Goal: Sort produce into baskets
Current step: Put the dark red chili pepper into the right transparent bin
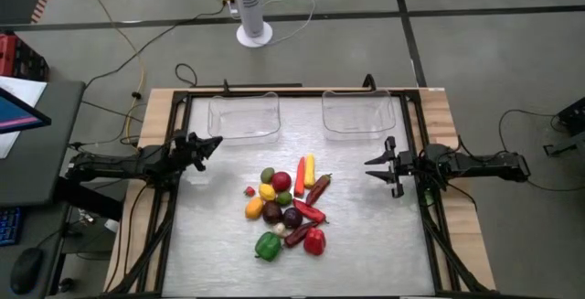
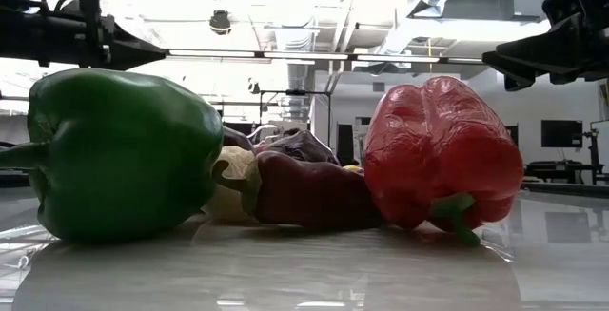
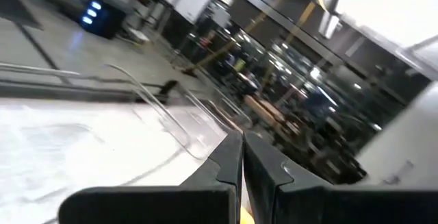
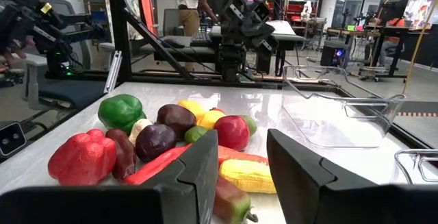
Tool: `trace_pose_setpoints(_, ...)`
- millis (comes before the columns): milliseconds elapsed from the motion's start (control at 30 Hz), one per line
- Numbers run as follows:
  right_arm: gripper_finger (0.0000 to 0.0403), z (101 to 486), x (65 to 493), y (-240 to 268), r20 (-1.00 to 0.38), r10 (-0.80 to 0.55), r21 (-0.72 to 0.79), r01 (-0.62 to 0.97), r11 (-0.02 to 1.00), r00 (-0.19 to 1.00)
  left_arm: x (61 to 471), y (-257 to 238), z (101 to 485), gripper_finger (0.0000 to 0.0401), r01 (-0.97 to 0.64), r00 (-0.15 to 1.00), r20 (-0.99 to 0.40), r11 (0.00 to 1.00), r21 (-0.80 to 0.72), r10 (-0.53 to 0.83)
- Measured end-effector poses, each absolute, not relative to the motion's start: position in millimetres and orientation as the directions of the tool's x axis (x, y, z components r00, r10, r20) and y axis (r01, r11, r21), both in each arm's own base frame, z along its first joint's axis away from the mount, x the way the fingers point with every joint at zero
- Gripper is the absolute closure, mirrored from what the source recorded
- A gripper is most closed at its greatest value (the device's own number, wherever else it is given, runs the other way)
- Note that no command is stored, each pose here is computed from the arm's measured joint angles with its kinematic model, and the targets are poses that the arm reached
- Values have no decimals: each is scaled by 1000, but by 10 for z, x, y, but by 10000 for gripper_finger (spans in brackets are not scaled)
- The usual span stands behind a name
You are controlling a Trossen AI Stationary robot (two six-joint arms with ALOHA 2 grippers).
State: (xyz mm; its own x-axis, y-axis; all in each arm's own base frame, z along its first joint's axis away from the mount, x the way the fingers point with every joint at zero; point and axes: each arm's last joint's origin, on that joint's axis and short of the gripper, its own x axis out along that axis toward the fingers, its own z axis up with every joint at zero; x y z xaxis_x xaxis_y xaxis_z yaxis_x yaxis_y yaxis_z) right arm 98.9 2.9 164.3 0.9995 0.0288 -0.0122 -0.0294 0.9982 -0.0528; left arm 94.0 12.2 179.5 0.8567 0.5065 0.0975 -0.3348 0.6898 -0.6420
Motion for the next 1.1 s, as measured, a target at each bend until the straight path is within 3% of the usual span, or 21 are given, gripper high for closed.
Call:
trace_pose_setpoints(167,249,1642,989,29,-12,29,-52,-29,998,1000,919,154,1790,401,-414,785,88,624,-663,614)
trace_pose_setpoints(333,249,1642,989,29,-13,29,-53,-29,998,1000,916,158,1790,401,-414,773,86,603,-682,628)
trace_pose_setpoints(533,249,1643,989,29,-12,29,-53,-29,998,1000,921,150,1790,401,-291,793,87,501,-815,603)
trace_pose_setpoints(733,249,1643,989,29,-12,28,-52,-29,998,1000,922,152,1779,401,-301,791,79,498,-813,607)
trace_pose_setpoints(900,249,1687,988,-8,35,-78,-45,80,996,996,920,152,1787,401,-296,789,85,498,-815,608)
trace_pose_setpoints(1100,249,1910,951,-42,261,-171,262,101,960,950,910,158,1839,401,-170,771,128,395,-903,624)
